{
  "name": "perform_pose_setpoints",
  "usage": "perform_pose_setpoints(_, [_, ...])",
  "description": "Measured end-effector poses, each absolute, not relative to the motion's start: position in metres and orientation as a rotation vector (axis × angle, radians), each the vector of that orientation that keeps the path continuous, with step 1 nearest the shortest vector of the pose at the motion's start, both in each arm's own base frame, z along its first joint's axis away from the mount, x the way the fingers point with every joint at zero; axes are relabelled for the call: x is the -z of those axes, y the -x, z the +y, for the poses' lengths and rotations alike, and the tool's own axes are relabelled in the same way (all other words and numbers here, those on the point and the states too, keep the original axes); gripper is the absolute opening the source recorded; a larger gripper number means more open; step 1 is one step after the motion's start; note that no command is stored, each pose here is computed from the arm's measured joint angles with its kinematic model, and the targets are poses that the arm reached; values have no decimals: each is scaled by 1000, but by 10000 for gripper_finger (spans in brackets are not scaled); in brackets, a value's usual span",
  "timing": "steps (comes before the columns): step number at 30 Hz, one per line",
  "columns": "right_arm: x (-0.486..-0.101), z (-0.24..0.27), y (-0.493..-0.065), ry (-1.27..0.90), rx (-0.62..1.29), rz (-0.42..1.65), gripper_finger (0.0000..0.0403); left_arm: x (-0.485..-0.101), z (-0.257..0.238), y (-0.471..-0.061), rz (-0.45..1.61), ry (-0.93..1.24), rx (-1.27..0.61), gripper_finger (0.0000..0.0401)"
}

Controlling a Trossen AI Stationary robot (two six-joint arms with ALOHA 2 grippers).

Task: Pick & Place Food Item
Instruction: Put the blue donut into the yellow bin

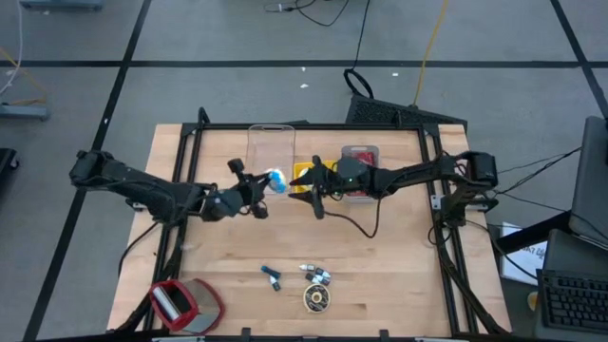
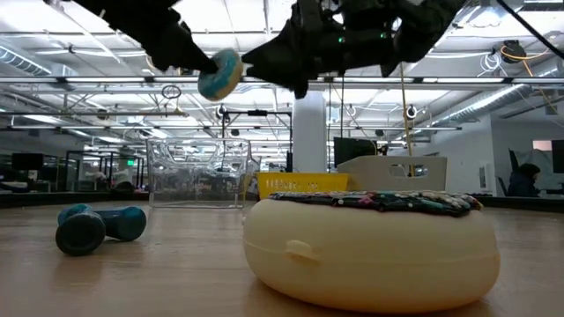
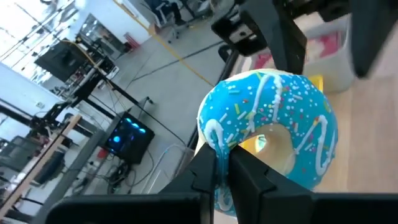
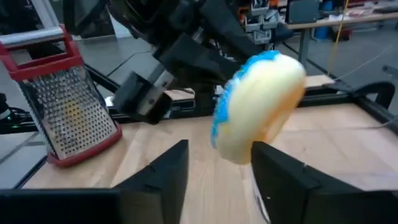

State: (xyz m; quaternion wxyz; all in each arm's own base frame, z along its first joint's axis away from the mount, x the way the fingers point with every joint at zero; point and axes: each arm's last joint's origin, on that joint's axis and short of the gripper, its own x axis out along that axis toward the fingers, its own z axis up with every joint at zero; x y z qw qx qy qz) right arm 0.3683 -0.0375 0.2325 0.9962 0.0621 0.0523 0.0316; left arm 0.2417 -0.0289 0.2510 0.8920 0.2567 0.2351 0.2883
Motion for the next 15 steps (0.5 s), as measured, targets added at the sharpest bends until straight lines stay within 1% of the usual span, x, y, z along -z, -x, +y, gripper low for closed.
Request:
perform_pose_setpoints(4, [-229, -51, -370, -187, -1, 76, 214, -241, -20, -249, 556, -591, -591, 22])
perform_pose_setpoints(8, [-231, -60, -369, -241, 26, 54, 256, -231, -14, -257, 606, -639, -598, 26])
perform_pose_setpoints(11, [-229, -62, -369, -242, 67, 68, 272, -227, -13, -263, 603, -662, -601, 29])
perform_pose_setpoints(15, [-227, -63, -368, -240, 87, 90, 275, -225, -14, -270, 586, -697, -597, 30])
